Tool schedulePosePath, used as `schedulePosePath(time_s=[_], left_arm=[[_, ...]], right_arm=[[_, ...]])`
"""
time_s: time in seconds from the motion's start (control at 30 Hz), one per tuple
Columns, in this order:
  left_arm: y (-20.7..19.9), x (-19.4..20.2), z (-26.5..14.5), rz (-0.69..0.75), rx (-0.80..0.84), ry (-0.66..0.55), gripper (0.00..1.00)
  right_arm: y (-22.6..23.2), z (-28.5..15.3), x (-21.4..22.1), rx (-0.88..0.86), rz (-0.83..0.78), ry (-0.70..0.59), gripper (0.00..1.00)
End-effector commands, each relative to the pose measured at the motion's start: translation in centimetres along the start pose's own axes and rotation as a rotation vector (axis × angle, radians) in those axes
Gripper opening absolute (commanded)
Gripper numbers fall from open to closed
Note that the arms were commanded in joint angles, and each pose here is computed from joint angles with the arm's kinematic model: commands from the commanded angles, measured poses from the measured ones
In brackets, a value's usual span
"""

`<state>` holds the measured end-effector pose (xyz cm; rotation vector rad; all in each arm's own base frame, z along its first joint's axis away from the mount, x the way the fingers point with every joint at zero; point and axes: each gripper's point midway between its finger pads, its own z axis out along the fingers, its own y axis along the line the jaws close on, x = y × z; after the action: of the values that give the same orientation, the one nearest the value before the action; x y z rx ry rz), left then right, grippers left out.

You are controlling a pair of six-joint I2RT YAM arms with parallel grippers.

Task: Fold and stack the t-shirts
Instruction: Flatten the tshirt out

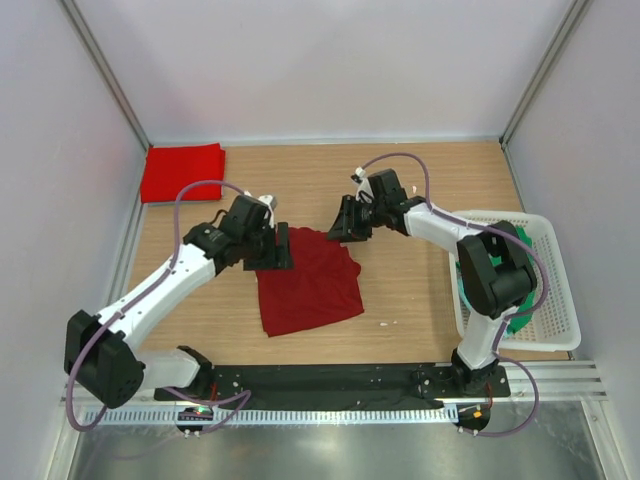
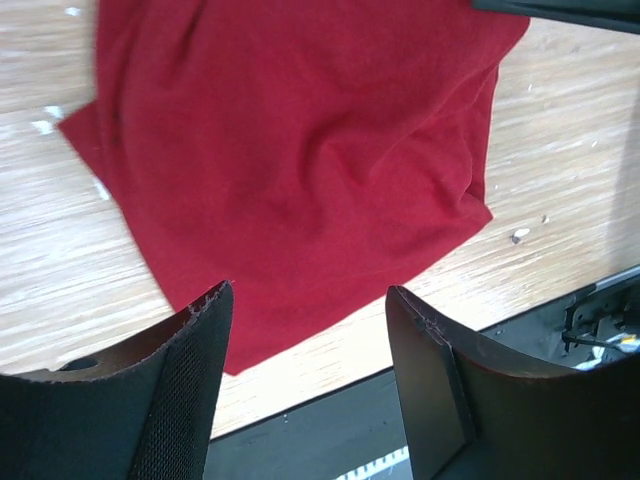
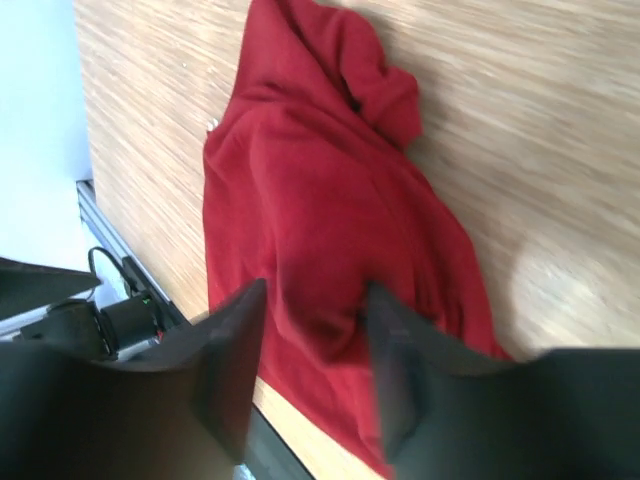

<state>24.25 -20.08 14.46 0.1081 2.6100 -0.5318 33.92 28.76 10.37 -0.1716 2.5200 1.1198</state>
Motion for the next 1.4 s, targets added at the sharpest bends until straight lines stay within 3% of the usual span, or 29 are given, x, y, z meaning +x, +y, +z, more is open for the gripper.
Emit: schedulePosePath(time_s=[0.0, 0.13, 0.17, 0.23, 0.27, 0.33, 0.47, 0.53, 0.57, 0.6, 0.7, 0.73, 0.77, 0.83, 0.87, 0.9, 0.97, 1.1, 1.2, 1.27, 1.3, 1.37], left_arm=[[0.6, -1.5, -2.4, -0.009, 0.006, -0.088, 0.64], [2.4, -2.6, -3.9, -0.035, -0.027, -0.138, 0.64], [2.6, -2.8, -4.4, -0.037, -0.028, -0.151, 0.64], [3.4, -3.4, -5.0, -0.055, -0.045, -0.177, 0.64], [3.6, -3.7, -5.6, -0.058, -0.047, -0.194, 0.64], [4.1, -4.3, -6.2, -0.064, -0.062, -0.222, 0.64], [5.4, -5.7, -8.2, -0.068, -0.124, -0.312, 0.63], [6.1, -6.4, -9.8, -0.079, -0.170, -0.365, 0.63], [7.1, -6.9, -10.6, -0.089, -0.227, -0.398, 0.64], [7.4, -7.4, -11.5, -0.094, -0.250, -0.430, 0.66], [10.0, -7.3, -13.6, -0.129, -0.401, -0.474, 0.76], [10.7, -6.8, -14.2, -0.140, -0.442, -0.470, 0.80], [11.2, -6.7, -14.4, -0.150, -0.470, -0.475, 0.85], [11.5, -6.2, -14.3, -0.145, -0.485, -0.456, 0.86], [11.4, -6.0, -14.3, -0.142, -0.473, -0.452, 0.86], [11.3, -5.9, -14.2, -0.147, -0.466, -0.451, 0.86], [11.6, -5.4, -13.8, -0.152, -0.470, -0.444, 0.87], [12.1, -4.7, -12.0, -0.155, -0.479, -0.399, 0.90], [10.5, -4.8, -8.9, -0.135, -0.365, -0.344, 0.85], [9.3, -4.2, -7.4, -0.117, -0.290, -0.278, 0.75], [9.3, -3.8, -6.2, -0.106, -0.290, -0.226, 0.72], [9.0, -3.0, -4.8, -0.076, -0.262, -0.144, 0.63]], right_arm=[[3.1, 0.8, -2.9, -0.112, 0.001, -0.056, 0.40], [4.2, 0.4, -4.8, -0.135, 0.045, -0.096, 0.01], [4.2, -1.2, -7.3, -0.068, 0.020, -0.199, 0.01], [2.4, -4.2, -9.1, 0.109, 0.012, -0.280, 0.01], [3.9, -7.7, -12.7, 0.186, -0.122, -0.404, 0.01], [7.4, -11.9, -15.7, 0.214, -0.238, -0.478, 0.01], [15.7, -13.8, -15.4, -0.012, -0.346, -0.425, 0.01], [20.6, -12.3, -11.9, -0.217, -0.353, -0.313, 0.01], [23.9, -10.4, -7.9, -0.303, -0.392, -0.224, 0.01], [26.1, -9.8, -5.5, -0.397, -0.420, -0.175, 0.03], [26.4, -4.9, 4.1, -0.485, -0.414, 0.110, 0.41], [23.8, -3.4, 6.1, -0.409, -0.413, 0.199, 0.59], [22.4, -3.1, 6.4, -0.360, -0.405, 0.215, 0.62], [18.4, -3.0, 5.3, -0.257, -0.364, 0.174, 0.67], [18.9, -5.2, 4.3, -0.272, -0.350, 0.100, 0.72], [18.1, -6.0, 1.4, -0.278, -0.324, -0.006, 0.88], [16.5, -7.6, 0.8, -0.272, -0.268, -0.073, 0.96], [12.6, -6.6, -0.7, -0.133, -0.253, -0.139, 0.96], [9.8, -4.0, -1.1, -0.041, -0.206, -0.133, 0.94], [9.4, -2.8, -1.2, -0.039, -0.190, -0.117, 0.86], [9.6, -1.4, -0.7, -0.086, -0.170, -0.076, 0.71], [11.4, 0.2, 0.5, -0.153, -0.192, -0.018, 0.61]])
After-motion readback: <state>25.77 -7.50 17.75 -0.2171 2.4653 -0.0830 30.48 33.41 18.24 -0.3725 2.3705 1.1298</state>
